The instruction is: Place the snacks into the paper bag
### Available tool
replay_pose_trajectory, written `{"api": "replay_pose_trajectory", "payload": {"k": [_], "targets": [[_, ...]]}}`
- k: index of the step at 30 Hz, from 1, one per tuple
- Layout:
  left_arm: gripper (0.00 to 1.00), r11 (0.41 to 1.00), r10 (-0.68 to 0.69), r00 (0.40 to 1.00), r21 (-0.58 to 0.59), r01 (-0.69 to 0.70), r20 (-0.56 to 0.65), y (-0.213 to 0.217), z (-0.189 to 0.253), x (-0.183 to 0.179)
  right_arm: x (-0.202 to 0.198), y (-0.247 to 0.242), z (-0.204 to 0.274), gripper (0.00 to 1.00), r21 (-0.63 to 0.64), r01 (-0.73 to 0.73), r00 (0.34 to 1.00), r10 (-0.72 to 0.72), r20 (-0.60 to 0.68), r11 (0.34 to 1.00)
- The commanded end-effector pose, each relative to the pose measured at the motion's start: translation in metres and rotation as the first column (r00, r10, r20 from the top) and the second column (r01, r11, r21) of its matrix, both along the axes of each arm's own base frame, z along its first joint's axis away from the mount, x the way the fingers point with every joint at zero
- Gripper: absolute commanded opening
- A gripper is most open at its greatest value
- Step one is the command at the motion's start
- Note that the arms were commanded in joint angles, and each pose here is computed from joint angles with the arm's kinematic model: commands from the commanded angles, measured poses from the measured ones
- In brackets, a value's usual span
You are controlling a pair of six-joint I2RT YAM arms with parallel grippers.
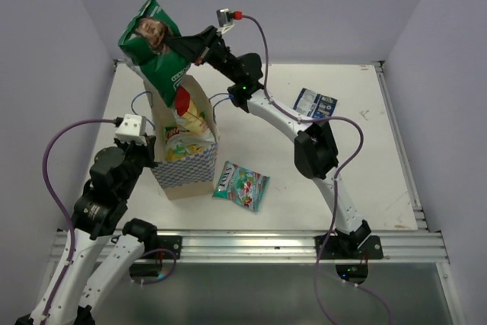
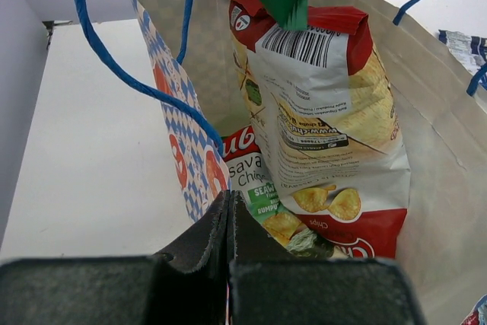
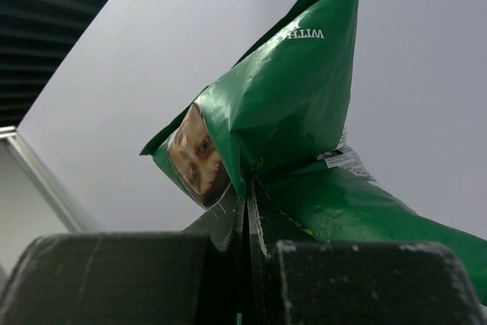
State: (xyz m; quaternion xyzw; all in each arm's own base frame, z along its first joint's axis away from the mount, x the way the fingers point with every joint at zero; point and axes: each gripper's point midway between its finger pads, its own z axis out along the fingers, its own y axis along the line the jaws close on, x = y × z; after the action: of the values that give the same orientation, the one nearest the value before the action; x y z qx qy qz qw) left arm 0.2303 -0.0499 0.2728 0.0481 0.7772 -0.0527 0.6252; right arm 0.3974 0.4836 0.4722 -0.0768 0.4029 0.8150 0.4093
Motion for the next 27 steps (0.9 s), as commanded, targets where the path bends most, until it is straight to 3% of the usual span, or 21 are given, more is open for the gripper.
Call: {"api": "replay_pose_trajectory", "payload": {"k": [1,10,17,22,24,25,27], "targets": [[0.00,1.000,0.006,0.998,-0.005,-0.005,0.058,0.002,0.020,-0.001,-0.078,-0.033,0.085,0.00,0.175,-0.131,0.979,0.100,0.180,0.976],[0.00,1.000,0.014,0.998,-0.012,-0.014,0.061,0.003,0.019,0.000,-0.103,-0.019,0.065,0.00,0.166,-0.245,0.967,0.228,0.118,0.955],[0.00,1.000,0.016,0.998,-0.012,-0.015,0.067,0.004,0.020,-0.002,-0.116,0.005,-0.023,0.00,-0.032,-0.295,0.955,0.294,-0.038,0.955],[0.00,1.000,0.012,0.998,-0.009,-0.011,0.067,0.003,0.019,-0.001,-0.119,0.015,-0.054,0.00,-0.136,-0.318,0.948,0.310,-0.075,0.938],[0.00,1.000,0.013,0.998,-0.007,-0.013,0.064,0.003,0.018,-0.001,-0.119,0.020,-0.064,0.10,-0.194,-0.329,0.944,0.316,-0.096,0.924],[0.00,1.000,0.013,0.998,-0.007,-0.013,0.066,0.003,0.018,-0.001,-0.119,0.021,-0.067,0.32,-0.215,-0.319,0.948,0.309,-0.082,0.923],[0.00,1.000,0.014,0.998,-0.006,-0.014,0.069,0.004,0.018,-0.001,-0.121,0.024,-0.069,0.66,-0.263,-0.325,0.946,0.315,-0.080,0.908]]}}
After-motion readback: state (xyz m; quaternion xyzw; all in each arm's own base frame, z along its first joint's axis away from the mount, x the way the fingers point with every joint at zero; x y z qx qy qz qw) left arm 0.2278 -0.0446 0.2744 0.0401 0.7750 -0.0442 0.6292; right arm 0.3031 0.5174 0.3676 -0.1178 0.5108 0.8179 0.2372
